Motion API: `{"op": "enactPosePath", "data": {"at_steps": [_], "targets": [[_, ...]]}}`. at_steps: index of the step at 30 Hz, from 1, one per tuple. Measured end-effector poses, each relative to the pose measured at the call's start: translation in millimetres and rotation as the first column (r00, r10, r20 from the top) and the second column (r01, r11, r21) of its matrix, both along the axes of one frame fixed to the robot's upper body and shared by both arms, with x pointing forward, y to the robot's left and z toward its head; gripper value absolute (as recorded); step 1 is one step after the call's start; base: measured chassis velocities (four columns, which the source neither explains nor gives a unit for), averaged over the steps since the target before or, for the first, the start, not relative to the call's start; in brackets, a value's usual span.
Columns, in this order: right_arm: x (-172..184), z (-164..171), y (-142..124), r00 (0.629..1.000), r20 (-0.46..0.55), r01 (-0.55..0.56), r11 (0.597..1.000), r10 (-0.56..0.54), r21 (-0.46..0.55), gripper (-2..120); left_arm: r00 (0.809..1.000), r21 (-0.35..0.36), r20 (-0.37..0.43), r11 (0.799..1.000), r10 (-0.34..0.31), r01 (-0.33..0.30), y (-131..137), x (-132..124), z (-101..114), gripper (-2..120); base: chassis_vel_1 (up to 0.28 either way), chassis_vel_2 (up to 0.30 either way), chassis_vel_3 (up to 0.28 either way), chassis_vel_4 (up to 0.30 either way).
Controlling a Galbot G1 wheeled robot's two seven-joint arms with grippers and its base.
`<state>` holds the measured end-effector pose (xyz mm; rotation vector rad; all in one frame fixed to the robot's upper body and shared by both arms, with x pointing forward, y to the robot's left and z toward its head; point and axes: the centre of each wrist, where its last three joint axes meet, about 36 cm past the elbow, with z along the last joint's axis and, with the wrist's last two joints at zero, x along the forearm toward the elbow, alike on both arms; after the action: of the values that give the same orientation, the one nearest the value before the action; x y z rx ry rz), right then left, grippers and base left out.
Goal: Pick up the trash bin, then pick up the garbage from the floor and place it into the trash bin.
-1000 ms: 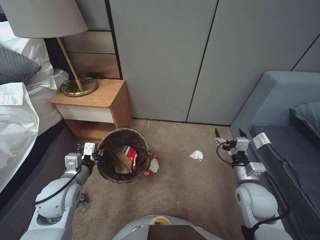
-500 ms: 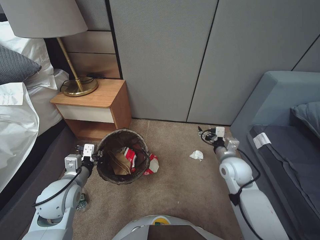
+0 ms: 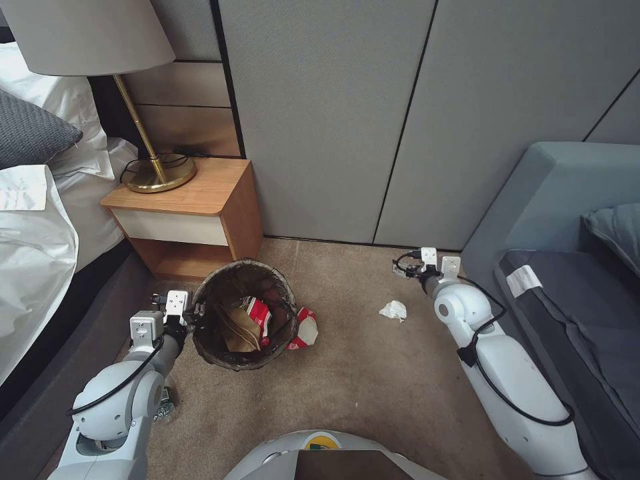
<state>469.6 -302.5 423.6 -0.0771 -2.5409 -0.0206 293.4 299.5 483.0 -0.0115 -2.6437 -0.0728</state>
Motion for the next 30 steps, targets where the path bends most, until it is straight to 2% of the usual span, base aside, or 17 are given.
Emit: {"op": "enactPosePath", "data": {"at_steps": [5,15,30], "targets": [[3,-31,0,0.998,-0.063,0.017,1.0,-0.016,0.024,100,1.0,0.0,-0.004,1.0,0.001,-0.001,0,1,-2,0,0.0,0.0,0.0,0.0],[10,-81,19,0.99,-0.137,0.025,0.998,-0.016,0.064,100,1.0,0.002,-0.012,1.0,0.001,-0.001,1,2,-5,0,0.0,0.0,0.0,0.0],[9,-110,19,0.985,-0.169,0.045,0.997,-0.034,0.058,100,1.0,0.003,-0.017,1.0,-0.002,0.002,1,3,-6,0,0.0,0.0,0.0,0.0]]}}
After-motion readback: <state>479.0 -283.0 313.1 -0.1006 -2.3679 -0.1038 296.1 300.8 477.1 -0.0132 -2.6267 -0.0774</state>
